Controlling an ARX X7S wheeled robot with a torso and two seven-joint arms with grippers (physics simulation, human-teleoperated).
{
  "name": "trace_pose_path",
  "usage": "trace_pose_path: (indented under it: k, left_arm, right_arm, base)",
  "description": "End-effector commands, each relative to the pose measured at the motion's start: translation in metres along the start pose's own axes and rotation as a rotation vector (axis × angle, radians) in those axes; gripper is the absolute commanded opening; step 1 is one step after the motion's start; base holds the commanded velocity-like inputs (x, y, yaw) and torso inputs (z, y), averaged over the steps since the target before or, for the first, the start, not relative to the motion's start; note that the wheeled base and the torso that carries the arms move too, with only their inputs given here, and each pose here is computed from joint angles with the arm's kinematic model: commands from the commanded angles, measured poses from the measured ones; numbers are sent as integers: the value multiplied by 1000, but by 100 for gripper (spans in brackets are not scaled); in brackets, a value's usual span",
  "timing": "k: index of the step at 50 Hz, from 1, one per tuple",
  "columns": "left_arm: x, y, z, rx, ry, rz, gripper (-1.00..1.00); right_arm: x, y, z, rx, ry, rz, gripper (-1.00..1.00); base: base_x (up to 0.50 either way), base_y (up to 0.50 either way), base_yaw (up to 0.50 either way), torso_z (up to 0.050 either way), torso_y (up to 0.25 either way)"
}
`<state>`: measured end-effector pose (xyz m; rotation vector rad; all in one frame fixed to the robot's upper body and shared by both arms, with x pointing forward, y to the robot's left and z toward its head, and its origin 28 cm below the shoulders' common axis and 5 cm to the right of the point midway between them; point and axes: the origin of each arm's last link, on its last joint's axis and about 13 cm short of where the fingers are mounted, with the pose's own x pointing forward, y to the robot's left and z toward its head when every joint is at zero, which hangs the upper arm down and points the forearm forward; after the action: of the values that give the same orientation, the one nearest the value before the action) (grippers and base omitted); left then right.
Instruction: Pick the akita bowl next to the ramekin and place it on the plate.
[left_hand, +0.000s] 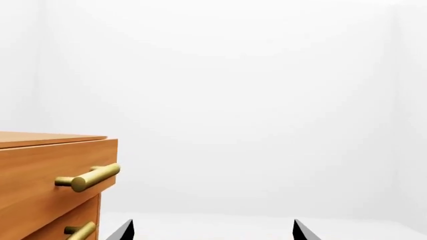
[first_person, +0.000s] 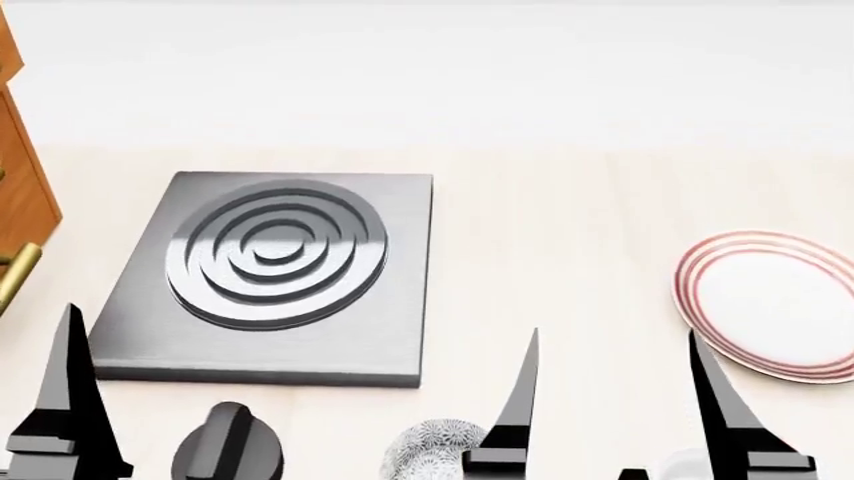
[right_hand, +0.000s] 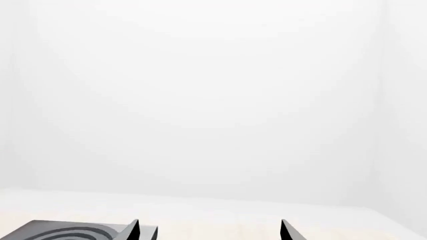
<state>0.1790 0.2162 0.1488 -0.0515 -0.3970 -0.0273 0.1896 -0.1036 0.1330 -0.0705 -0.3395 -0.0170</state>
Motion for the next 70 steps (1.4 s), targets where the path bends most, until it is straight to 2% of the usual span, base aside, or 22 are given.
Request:
trace_pose_path:
  k: [1,43,62,70]
  left_arm:
    - [2,2,1,7,-16,12,100]
    - [2,2,1,11,-22,14,100]
    - [3,2,0,22,-25,16,100]
    - [3,2,1,27,-25,16,100]
  right_arm:
    - [2,-1,0,-3,-9,-10,100]
    - [0,-1,0,-5,-10,-5,100]
    - [1,0,-2,-12,0,2,100]
    - [1,0,-1,-13,0,5,100]
  base:
    - [133,0,0,0,0]
    - [155,0,0,0,0]
    - [0,0,0,0,0]
    - [0,0,0,0,-153]
